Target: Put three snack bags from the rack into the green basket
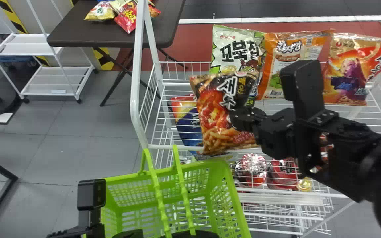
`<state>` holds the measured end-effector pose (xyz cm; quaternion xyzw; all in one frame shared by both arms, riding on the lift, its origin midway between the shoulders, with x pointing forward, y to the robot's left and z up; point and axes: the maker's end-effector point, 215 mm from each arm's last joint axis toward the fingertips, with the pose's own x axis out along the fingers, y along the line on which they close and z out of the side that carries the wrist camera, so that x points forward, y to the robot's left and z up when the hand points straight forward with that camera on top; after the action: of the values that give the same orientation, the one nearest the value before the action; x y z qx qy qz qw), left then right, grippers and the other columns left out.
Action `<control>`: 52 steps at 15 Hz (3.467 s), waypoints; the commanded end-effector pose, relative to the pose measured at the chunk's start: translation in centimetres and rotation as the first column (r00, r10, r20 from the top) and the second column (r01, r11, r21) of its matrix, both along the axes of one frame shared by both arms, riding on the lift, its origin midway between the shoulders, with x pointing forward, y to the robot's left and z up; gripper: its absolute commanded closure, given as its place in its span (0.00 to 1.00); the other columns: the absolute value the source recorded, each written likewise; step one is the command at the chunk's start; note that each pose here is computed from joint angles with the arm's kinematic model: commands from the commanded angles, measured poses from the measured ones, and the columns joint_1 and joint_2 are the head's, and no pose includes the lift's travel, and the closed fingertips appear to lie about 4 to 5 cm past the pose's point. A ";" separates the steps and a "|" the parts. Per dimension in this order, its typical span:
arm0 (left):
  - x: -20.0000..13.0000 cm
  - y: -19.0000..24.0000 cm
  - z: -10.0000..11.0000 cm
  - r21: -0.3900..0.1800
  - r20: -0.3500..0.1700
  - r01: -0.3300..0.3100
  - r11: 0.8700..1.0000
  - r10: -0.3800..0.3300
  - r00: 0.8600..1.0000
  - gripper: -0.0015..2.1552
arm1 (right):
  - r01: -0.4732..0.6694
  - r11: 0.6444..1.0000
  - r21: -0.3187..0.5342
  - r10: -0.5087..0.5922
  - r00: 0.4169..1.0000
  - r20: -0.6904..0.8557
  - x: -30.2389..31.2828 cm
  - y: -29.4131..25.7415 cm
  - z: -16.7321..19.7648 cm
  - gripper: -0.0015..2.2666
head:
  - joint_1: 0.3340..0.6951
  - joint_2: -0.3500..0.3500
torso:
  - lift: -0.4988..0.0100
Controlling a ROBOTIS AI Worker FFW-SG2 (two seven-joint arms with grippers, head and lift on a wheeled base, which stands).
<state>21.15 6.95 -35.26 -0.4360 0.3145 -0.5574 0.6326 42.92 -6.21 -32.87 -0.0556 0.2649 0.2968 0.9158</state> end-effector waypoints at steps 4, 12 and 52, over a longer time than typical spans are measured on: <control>0.6 -0.2 -0.4 0.012 -0.010 -0.004 1.000 0.004 1.000 1.00 | -0.035 0.999 -0.016 0.032 0.987 -0.155 -5.5 -2.9 -0.1 0.99 | 1.00 0.45 | 0.98; 0.5 -1.6 0.1 -0.007 -0.008 0.018 1.000 -0.018 1.000 1.00 | -0.185 0.979 0.089 0.205 0.906 -0.369 -13.5 3.7 -5.2 0.99 | 1.00 0.54 | 0.98; -0.5 -0.8 1.0 -0.034 -0.016 0.009 0.999 -0.010 1.000 1.00 | 0.316 0.939 0.137 -0.340 0.911 0.231 21.2 -10.2 -5.3 0.13 | 1.00 0.27 | 0.98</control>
<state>20.74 6.05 -34.35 -0.4492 0.3131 -0.5631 0.6190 63.46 -17.31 -37.79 0.0028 0.1373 0.1398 0.9806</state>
